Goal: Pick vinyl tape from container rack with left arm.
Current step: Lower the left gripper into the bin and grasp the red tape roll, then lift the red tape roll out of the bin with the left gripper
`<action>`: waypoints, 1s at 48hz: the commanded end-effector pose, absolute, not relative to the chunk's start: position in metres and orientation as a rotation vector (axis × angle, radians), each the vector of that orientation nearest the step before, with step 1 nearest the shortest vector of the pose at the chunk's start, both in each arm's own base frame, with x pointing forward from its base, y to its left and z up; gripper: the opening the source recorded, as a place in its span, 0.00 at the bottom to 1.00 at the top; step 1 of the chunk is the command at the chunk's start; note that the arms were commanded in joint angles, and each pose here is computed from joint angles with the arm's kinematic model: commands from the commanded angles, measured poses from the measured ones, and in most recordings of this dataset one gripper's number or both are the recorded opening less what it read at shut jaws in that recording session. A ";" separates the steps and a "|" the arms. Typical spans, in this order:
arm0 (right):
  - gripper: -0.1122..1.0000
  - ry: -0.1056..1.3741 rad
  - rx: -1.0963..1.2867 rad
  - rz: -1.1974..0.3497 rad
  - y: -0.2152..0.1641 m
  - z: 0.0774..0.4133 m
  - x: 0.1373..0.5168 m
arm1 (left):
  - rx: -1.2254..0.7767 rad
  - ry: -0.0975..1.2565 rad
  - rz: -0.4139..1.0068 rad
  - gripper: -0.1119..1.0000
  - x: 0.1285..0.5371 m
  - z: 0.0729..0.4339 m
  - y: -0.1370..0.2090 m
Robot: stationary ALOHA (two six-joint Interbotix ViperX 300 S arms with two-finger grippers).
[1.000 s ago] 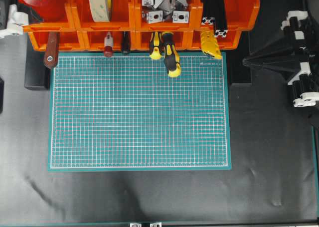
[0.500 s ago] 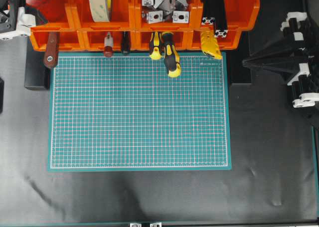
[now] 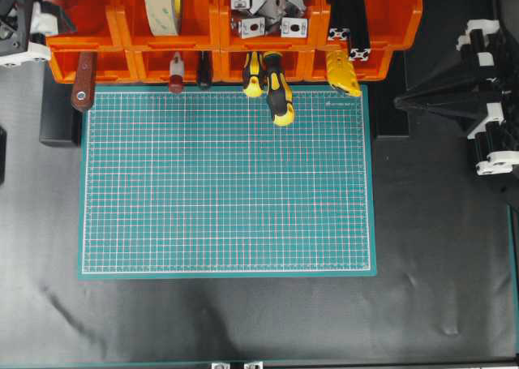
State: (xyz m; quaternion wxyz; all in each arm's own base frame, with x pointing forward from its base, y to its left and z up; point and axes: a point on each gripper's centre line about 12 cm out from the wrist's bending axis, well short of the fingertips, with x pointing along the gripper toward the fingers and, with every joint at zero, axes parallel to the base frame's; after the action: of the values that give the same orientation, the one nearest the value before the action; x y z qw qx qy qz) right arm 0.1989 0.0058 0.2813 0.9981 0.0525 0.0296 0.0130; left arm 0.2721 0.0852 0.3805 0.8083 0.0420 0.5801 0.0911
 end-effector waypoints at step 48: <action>0.10 0.030 0.102 0.029 0.006 0.288 0.199 | 0.121 0.871 -0.095 0.27 0.333 0.445 -0.053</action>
State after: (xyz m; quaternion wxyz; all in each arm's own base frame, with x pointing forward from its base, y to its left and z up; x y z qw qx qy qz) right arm 0.1980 0.0055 0.2825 0.9983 0.0495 0.0264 0.0125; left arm 0.3257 -0.0410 0.4513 0.8987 0.0589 0.4333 -0.0341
